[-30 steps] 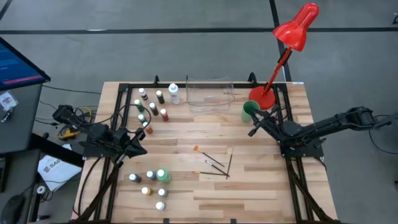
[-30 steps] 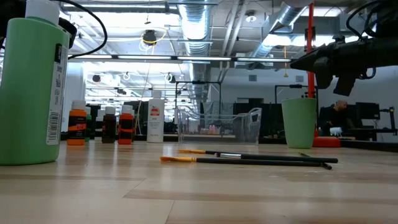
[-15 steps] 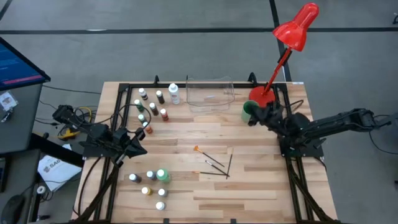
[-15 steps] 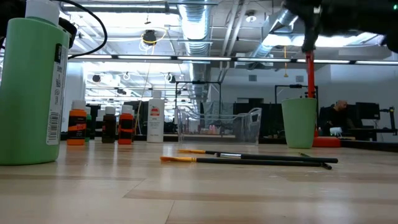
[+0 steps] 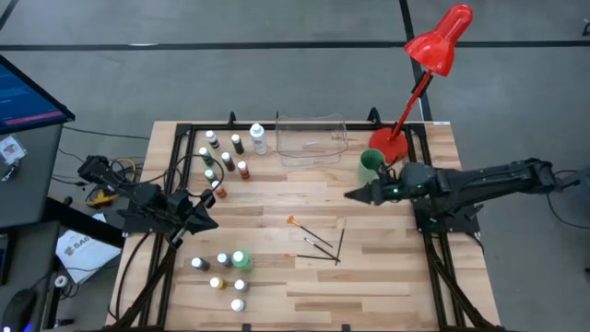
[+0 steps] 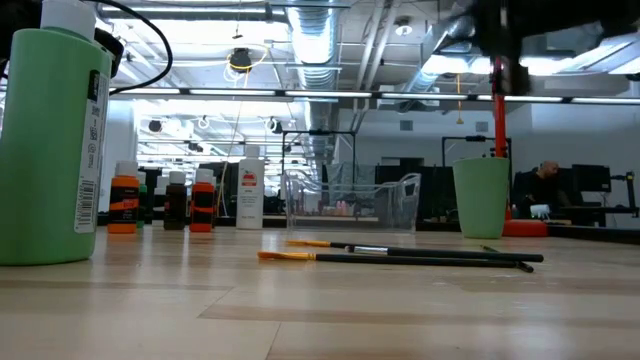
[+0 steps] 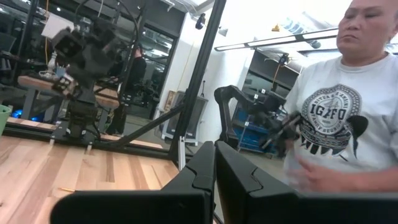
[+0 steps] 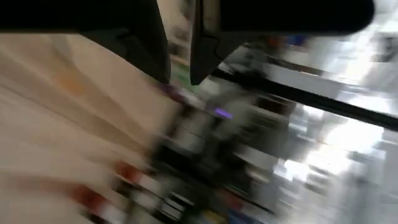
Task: Pick & Place Paint Supplies
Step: Put the top right gold paint brush into the green cup
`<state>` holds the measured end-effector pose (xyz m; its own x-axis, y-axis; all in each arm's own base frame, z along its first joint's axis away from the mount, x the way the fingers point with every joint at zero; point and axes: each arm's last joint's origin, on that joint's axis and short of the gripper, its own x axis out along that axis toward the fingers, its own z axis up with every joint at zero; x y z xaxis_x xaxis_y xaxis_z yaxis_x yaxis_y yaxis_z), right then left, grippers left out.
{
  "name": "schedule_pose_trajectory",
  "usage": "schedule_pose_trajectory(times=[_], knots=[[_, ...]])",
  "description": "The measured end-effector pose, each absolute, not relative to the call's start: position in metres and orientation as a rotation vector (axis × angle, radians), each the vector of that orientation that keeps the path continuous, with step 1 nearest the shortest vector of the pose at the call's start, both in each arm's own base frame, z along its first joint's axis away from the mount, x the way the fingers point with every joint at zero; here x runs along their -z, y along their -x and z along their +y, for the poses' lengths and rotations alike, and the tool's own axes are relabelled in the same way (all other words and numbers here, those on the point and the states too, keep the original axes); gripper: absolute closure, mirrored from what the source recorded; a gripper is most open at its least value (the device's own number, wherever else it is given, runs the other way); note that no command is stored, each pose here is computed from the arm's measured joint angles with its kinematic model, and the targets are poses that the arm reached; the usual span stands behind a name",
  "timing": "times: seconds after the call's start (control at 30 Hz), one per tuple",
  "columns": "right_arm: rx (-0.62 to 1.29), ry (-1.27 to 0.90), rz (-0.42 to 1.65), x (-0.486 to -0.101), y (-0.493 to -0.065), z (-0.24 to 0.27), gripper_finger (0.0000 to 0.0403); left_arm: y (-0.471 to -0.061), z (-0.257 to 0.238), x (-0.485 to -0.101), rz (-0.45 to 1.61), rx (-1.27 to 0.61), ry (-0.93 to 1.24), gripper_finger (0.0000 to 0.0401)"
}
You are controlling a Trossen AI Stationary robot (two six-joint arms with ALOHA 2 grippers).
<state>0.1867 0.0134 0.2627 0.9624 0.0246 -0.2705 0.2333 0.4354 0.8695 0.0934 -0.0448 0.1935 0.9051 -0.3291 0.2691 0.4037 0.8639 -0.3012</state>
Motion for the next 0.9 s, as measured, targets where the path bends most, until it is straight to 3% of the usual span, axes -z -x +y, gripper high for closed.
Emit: schedule_pose_trajectory(times=[0.13, 0.37, 0.73, 0.9], knots=[[0.335, -1.099, 0.532, -0.251, -0.184, 0.015, 0.0360, -0.093, -0.045, -0.194, -0.213, 0.387, 0.360, 0.0399], [0.503, -1.185, 0.714, -0.236, -0.200, 0.024, 0.0400, -0.093, -0.045, -0.194, -0.213, 0.387, 0.361, 0.0399], [0.830, -1.207, 0.993, -0.197, -0.238, 0.049, 0.0400, -0.093, -0.045, -0.194, -0.213, 0.387, 0.360, 0.0399], [0.951, -1.157, 1.080, -0.185, -0.255, 0.054, 0.0370, -0.093, -0.045, -0.194, -0.213, 0.387, 0.360, 0.0399]])
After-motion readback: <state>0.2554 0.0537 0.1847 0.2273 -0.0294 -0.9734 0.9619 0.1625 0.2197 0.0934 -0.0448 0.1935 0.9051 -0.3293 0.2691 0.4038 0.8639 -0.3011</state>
